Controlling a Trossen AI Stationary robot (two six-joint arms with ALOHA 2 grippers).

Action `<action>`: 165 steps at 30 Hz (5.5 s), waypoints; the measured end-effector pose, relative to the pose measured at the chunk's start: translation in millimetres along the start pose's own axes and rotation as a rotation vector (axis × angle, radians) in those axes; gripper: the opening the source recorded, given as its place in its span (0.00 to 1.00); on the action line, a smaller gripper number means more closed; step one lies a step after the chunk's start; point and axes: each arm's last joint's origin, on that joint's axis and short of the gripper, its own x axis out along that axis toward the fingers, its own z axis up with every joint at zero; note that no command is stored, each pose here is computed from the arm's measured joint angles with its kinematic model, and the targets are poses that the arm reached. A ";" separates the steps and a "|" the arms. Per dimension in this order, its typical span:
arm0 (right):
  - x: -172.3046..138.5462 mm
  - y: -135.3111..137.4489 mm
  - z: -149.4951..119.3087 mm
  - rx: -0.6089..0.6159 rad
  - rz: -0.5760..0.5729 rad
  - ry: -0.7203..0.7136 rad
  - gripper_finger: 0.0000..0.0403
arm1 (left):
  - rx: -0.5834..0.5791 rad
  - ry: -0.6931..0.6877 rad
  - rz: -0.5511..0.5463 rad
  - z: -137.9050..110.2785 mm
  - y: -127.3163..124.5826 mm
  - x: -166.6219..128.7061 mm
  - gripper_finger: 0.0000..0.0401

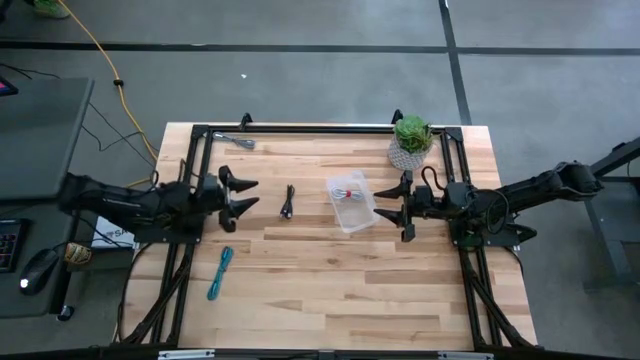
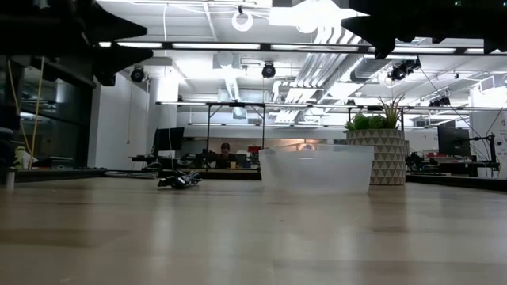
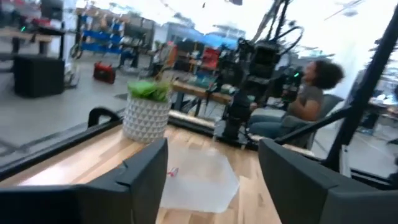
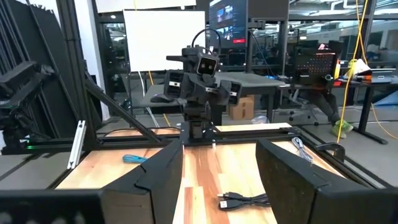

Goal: Pick and place USB-C Cables
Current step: Put the black charger cable into the transparent bin

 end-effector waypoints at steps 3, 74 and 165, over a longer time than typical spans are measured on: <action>0.0 0.0 0.0 0.000 0.000 0.000 0.48 | 0.002 0.055 0.051 4.1 -3.8 12.3 0.60; 0.0 0.1 -2.0 0.004 0.002 0.021 0.48 | -0.197 1.163 0.784 -78.6 37.2 185.1 0.60; 0.6 0.2 -4.5 0.053 0.000 0.042 0.48 | 0.128 -0.086 -0.026 -1.7 -63.2 56.5 0.04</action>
